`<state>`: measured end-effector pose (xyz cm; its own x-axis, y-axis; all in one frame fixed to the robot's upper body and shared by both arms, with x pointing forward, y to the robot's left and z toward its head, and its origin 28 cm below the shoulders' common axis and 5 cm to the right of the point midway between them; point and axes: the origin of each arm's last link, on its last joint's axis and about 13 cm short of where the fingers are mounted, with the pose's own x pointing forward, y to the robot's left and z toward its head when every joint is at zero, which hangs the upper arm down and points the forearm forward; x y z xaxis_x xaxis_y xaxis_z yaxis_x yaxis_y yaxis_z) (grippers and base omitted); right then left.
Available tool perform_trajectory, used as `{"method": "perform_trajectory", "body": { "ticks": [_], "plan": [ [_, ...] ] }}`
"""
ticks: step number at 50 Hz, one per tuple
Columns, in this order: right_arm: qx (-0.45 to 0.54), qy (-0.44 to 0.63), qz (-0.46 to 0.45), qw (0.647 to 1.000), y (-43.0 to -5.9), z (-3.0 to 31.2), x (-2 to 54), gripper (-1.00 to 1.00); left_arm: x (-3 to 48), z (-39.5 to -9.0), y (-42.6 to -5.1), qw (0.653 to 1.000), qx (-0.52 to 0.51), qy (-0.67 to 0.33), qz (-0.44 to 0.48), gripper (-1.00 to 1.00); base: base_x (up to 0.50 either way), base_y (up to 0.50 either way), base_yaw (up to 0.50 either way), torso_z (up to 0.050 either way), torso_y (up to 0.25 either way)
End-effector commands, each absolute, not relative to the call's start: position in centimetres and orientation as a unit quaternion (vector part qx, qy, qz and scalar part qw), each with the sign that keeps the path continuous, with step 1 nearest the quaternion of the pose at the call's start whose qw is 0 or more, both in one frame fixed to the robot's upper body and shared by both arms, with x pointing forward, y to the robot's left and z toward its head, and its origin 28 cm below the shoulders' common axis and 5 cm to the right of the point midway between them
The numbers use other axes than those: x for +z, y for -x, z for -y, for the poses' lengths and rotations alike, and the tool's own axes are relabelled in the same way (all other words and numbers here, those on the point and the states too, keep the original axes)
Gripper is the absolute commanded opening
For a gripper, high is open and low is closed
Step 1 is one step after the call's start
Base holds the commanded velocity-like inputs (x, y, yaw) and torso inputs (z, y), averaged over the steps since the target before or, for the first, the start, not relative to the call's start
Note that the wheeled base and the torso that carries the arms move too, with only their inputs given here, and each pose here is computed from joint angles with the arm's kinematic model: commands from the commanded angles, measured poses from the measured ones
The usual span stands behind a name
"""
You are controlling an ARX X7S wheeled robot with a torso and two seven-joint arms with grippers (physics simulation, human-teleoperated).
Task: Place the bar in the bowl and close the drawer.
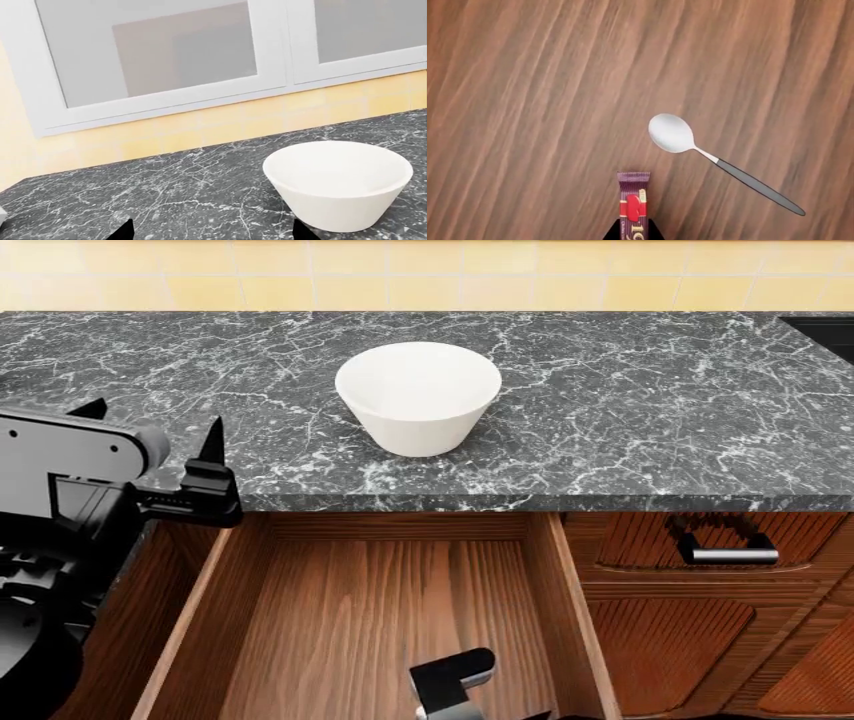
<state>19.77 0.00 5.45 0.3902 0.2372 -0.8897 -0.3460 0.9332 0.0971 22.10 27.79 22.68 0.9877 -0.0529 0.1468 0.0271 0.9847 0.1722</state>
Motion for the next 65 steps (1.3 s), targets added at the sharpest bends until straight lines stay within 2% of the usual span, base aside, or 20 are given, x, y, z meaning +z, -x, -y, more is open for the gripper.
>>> {"method": "perform_trajectory", "body": {
  "ticks": [1, 9, 31, 43, 55, 65],
  "plan": [
    [0.179, 0.05, -0.527, 0.829, -19.5, 0.0, 5.2, -1.0, 22.6, -27.8, -22.1, 0.993, -0.02, -0.084, 0.075, 1.0, 0.0, 0.0, 0.0, 0.0, 0.0],
    [0.172, 0.056, -0.502, 0.846, -19.5, 0.6, 6.5, -1.0, 22.6, -27.8, -22.1, 0.993, -0.02, -0.084, 0.074, 1.0, 0.0, 0.0, 0.0, 0.0, 0.0],
    [0.154, 0.049, -0.321, 0.933, -17.9, 4.6, 18.6, -1.0, 23.8, -27.3, -21.7, 0.992, -0.024, -0.093, 0.087, 1.0, 0.0, 0.0, 0.0, 0.0, 0.0],
    [0.114, 0.027, -0.192, 0.974, -20.4, 6.1, 26.8, -1.0, 25.0, -27.1, -21.1, 0.99, -0.028, -0.097, 0.103, 1.0, 0.0, 0.0, 0.0, 0.0, 0.0],
    [0.103, 0.057, -0.112, 0.987, -23.6, 5.6, 32.6, -1.0, 25.4, -27.1, -20.8, 0.989, -0.027, -0.099, 0.108, 1.0, 0.0, 0.0, 0.0, 0.0, 0.0],
    [0.082, 0.08, -0.076, 0.991, -28.0, 4.9, 35.3, -1.0, 25.5, -27.2, -21.1, 0.989, -0.027, -0.099, 0.111, 1.0, 0.0, 0.0, 0.0, 0.0, 0.0]
  ]
}}
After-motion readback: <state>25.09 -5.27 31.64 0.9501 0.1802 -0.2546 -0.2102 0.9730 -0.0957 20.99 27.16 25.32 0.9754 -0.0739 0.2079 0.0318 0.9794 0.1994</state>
